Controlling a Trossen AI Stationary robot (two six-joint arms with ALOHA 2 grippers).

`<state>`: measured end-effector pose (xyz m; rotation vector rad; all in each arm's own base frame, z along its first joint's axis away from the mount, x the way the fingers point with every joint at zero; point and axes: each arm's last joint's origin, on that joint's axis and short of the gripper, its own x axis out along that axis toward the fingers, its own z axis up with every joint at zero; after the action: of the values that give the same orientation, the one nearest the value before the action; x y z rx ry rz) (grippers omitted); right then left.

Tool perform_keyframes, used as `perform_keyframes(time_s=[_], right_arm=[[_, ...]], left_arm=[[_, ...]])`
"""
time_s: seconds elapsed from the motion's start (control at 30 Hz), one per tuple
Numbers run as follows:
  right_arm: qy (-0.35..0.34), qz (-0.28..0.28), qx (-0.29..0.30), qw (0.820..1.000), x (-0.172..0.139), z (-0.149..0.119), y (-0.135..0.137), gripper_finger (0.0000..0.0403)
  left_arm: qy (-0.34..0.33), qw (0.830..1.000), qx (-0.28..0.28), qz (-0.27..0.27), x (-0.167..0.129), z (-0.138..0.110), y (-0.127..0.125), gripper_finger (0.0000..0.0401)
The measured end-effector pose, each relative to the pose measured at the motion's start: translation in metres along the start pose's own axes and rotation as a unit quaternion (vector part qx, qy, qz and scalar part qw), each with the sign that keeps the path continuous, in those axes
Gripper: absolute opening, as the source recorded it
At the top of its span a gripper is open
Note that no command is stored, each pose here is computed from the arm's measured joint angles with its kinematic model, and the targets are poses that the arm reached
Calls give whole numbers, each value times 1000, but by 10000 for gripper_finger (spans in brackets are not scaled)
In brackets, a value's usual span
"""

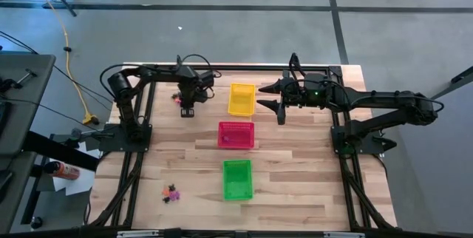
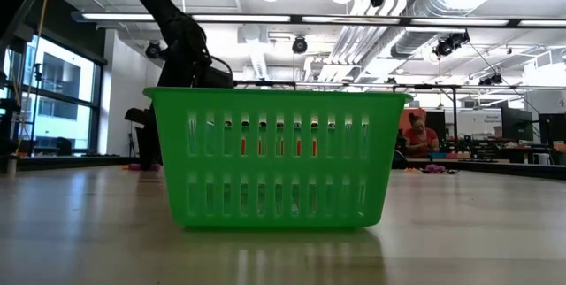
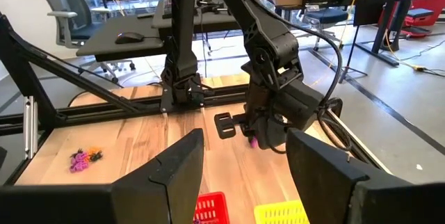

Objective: Sort Halloween decoration
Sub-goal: Put the purple skeleton toy into the red bin

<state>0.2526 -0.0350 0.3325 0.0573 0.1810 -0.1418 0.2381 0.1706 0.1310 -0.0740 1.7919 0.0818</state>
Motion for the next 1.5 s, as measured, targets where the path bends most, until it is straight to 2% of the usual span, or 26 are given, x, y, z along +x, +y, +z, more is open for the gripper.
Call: perform_keyframes(time_s=[0.2,0.27,0.43,0.53,0.67,0.8,0.93,1.03,1.13,1.3,1.5], right_arm=[[0,1,0,1000,0,0,0,200],[0,2,0,1000,0,0,0,200],[0,3,0,1000,0,0,0,200],[-5,5,0,1000,0,1,1,200],[-26,8,-1,1000,0,5,1,200],[-56,17,-11,998,-1,11,2,200],[-80,28,-28,996,-1,16,2,200],[-90,34,-29,995,-2,17,3,200],[-90,48,-27,994,-2,17,4,200],[-89,61,-28,994,-2,17,4,200],[-89,63,-28,994,-2,17,5,200]], left_arm=[[-60,998,-7,-9,-17,-5,2,9],[-85,996,-14,-30,-28,-13,2,5],[-203,976,-27,-72,-67,-31,-4,3],[-306,948,-37,-75,-98,-42,-11,2],[-444,893,-54,-43,-144,-57,-27,1],[-566,821,-56,-47,-185,-69,-51,1],[-662,745,-39,-67,-216,-71,-78,0],[-706,705,-20,-59,-231,-65,-99,0],[-732,680,-10,-50,-238,-58,-116,0],[-751,659,14,-47,-241,-46,-135,0],[-750,660,12,-45,-239,-39,-135,0]])
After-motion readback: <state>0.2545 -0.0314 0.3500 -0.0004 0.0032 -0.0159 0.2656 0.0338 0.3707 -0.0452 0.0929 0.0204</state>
